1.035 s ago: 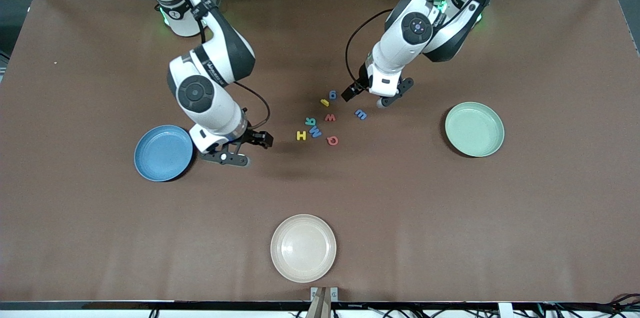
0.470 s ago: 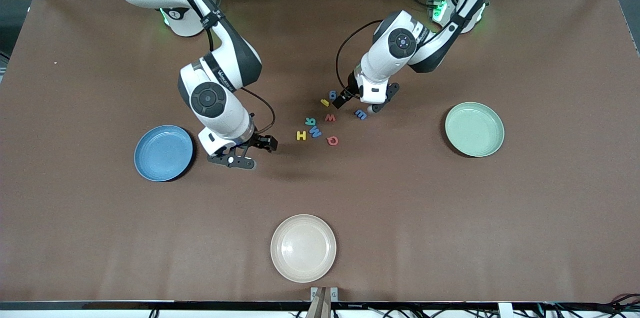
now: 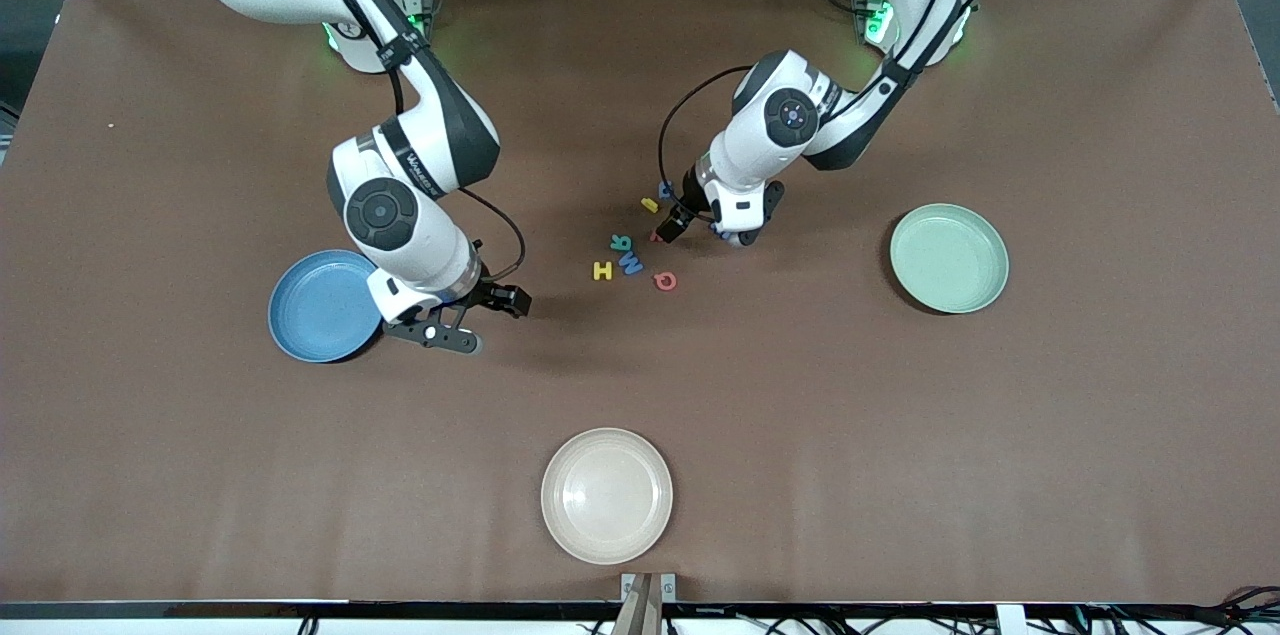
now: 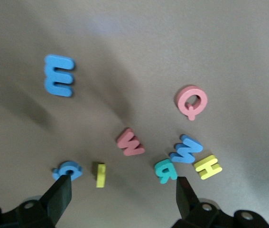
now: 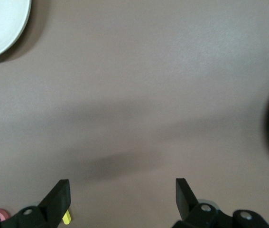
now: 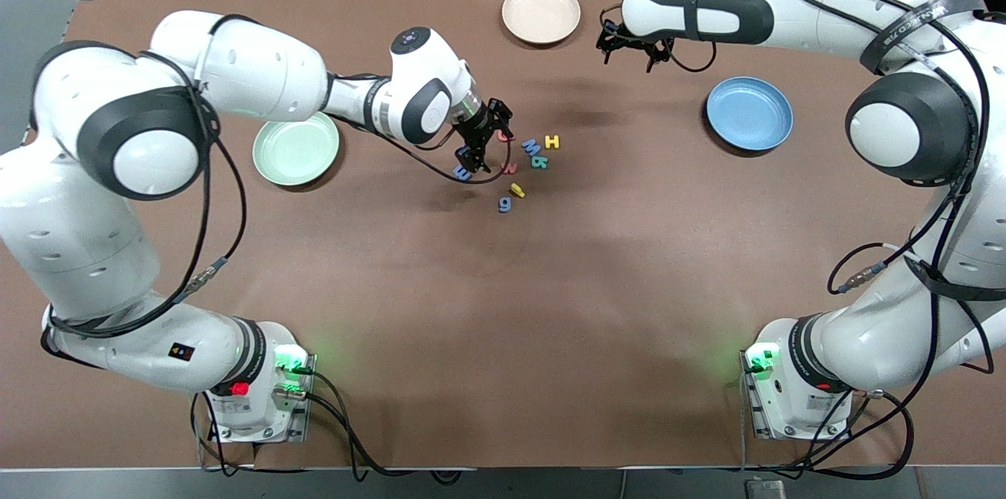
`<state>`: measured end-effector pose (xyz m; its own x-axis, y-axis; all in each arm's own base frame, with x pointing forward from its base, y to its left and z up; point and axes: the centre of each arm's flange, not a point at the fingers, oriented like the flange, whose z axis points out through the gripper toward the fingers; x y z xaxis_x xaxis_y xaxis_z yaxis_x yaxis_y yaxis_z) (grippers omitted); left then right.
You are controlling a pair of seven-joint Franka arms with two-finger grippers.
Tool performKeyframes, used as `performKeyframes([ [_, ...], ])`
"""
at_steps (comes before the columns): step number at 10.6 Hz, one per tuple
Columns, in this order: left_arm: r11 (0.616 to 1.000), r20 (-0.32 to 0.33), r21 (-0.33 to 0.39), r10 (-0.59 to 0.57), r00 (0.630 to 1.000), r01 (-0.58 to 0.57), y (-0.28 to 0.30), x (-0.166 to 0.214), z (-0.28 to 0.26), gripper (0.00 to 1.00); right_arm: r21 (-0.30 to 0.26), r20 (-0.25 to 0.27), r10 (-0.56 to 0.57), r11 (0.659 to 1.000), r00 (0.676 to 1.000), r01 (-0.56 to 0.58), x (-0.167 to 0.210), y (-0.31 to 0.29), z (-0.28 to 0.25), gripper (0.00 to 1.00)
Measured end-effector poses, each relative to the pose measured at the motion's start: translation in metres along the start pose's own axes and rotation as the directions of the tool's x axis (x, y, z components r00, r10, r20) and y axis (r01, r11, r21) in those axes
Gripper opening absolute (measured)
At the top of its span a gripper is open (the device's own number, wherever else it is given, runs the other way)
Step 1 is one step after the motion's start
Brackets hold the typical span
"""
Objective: Sort uppercase to blue plate, lowercase to green plate
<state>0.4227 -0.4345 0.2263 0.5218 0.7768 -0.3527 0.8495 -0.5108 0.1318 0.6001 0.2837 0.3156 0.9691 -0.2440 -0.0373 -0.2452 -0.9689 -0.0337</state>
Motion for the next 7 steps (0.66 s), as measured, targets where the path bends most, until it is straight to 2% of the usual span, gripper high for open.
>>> performKeyframes([
  [4,0.999,-0.003,0.032,0.009,1.000,-0.009,-0.003,-0.030,0.033,0.97,-0.002,0.000,0.018,1.000,1.000,-0.018,0.010,0.014,-0.007,0.98],
  [7,0.999,-0.005,0.042,-0.006,1.000,0.006,-0.007,-0.034,0.039,0.94,-0.002,-0.002,0.027,1.000,1.000,-0.027,0.014,0.019,-0.008,0.98],
])
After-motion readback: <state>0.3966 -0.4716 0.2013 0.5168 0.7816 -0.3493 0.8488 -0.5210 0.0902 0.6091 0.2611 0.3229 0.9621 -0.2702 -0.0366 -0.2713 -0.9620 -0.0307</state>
